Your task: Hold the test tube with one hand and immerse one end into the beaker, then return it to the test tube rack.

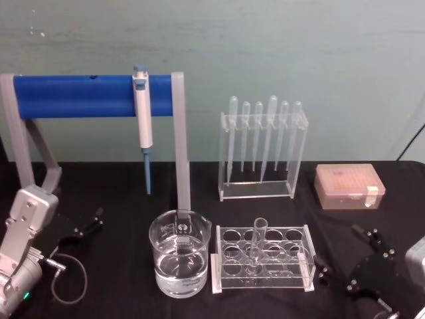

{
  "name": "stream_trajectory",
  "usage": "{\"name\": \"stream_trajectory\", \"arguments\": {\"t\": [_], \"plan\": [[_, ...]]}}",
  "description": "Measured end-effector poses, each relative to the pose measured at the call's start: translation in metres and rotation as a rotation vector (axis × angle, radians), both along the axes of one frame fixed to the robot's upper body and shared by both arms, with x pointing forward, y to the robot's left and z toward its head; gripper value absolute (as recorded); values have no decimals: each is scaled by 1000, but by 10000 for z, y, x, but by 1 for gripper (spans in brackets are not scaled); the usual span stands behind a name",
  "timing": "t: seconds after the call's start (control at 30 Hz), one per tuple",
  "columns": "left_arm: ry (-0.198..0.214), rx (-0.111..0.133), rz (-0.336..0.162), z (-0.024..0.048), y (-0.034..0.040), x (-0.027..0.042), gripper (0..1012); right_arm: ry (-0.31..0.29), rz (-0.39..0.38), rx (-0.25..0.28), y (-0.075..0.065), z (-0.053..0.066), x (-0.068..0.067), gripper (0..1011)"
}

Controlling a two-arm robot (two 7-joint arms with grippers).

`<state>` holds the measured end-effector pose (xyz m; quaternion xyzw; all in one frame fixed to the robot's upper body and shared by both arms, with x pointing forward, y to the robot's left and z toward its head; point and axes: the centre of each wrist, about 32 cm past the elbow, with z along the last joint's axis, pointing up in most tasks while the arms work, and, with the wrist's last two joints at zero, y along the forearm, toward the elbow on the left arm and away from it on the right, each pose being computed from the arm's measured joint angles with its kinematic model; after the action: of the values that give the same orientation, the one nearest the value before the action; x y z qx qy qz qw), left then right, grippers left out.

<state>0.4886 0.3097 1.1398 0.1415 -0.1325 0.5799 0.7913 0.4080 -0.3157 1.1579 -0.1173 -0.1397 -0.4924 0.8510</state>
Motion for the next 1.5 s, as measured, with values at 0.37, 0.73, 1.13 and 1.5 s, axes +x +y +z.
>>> {"name": "stream_trajectory", "arguments": {"t": [0.37,0.73,1.13,1.5], "plan": [[0,0,0,0,0,0,1000,-4,192,62,426,13,-4,1003],[0,0,0,0,0,0,1000,-111,242,119,864,-188,196,1003],[0,0,0,0,0,0,1000,-186,190,124,915,-180,146,1003],[0,0,0,0,0,0,1000,-173,159,142,851,-195,117,862]]}}
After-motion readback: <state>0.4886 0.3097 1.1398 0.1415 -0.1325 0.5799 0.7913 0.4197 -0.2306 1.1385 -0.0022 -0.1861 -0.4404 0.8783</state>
